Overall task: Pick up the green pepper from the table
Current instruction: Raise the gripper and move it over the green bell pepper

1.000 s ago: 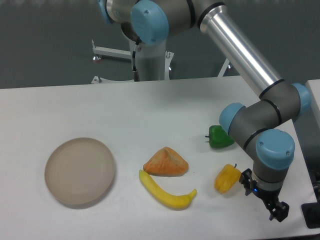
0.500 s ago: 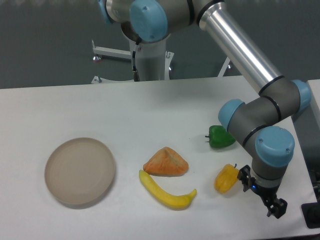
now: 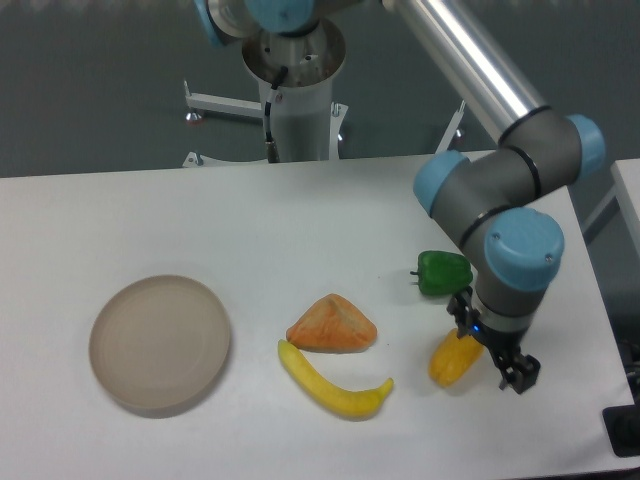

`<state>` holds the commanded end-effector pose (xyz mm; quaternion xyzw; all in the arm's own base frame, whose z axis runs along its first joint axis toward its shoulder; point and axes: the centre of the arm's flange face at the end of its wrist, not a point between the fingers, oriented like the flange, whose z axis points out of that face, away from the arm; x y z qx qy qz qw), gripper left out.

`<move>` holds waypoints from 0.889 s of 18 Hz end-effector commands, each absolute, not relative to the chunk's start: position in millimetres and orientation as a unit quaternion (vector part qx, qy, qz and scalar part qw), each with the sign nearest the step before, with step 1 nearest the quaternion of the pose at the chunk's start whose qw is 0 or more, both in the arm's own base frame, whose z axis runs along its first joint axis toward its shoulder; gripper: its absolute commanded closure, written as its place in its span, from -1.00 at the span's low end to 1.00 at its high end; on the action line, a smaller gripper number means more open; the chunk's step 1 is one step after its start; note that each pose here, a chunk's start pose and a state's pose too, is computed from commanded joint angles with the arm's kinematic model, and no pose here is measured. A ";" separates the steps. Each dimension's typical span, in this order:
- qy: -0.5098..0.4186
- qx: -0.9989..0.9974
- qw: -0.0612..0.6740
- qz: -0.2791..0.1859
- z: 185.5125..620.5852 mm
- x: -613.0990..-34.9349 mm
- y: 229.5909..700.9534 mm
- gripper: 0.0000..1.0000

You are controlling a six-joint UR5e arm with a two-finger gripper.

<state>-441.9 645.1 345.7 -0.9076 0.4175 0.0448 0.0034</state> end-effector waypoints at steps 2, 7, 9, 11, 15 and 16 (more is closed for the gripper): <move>0.434 -0.900 0.000 0.033 344.9 -442.8 626.8 -1.00; 0.488 -0.873 -0.001 0.003 333.0 -448.7 583.2 -1.00; 0.493 -0.870 -0.003 -0.010 324.0 -447.7 570.7 -1.00; 0.507 -0.862 -0.004 -0.017 317.2 -447.0 557.2 -1.00; 0.516 -0.856 -0.006 -0.034 304.5 -444.9 535.9 -1.00; 0.520 -0.854 -0.006 -0.036 303.3 -444.6 534.4 -1.00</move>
